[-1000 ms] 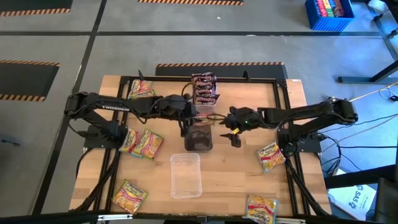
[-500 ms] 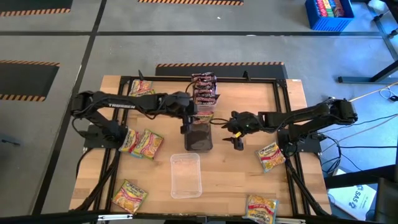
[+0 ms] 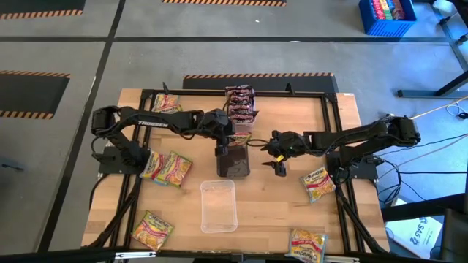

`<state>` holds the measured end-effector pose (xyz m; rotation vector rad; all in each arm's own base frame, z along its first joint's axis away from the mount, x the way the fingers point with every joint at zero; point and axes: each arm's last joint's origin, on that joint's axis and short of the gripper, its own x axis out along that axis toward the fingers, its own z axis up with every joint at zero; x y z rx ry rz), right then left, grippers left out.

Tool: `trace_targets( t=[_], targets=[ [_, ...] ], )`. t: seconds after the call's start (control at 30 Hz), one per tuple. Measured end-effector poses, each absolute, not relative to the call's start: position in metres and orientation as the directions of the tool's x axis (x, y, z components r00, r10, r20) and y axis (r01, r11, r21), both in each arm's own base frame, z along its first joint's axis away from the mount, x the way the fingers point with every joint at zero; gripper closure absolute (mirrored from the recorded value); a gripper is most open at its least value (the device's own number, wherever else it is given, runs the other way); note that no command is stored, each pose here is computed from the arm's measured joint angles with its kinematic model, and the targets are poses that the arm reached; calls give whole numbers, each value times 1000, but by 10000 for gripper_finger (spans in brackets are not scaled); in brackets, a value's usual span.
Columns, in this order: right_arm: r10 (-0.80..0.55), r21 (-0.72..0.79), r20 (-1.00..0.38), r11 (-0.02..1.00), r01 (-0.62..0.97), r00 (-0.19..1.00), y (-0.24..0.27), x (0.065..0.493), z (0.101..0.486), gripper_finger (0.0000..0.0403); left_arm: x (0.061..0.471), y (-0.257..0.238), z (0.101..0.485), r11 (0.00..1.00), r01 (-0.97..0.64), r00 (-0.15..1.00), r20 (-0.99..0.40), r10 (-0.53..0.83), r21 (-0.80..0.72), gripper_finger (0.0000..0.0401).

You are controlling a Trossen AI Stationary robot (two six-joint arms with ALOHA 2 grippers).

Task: Sort Maruchan noodles
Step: Put the green noodle pack into the black bin

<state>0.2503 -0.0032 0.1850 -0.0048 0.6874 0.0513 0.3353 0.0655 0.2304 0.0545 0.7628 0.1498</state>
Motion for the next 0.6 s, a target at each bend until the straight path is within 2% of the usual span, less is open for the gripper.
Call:
trace_targets(
  t=[0.4,0.6],
  targets=[
    [45,12,-635,999,-49,771,-3,250,185,134,345,73,201,982,-137,644,-742,187,129,286],
    [45,12,-634,999,-49,772,-3,250,185,134,347,76,189,961,-208,593,-758,273,184,284]
  ],
)
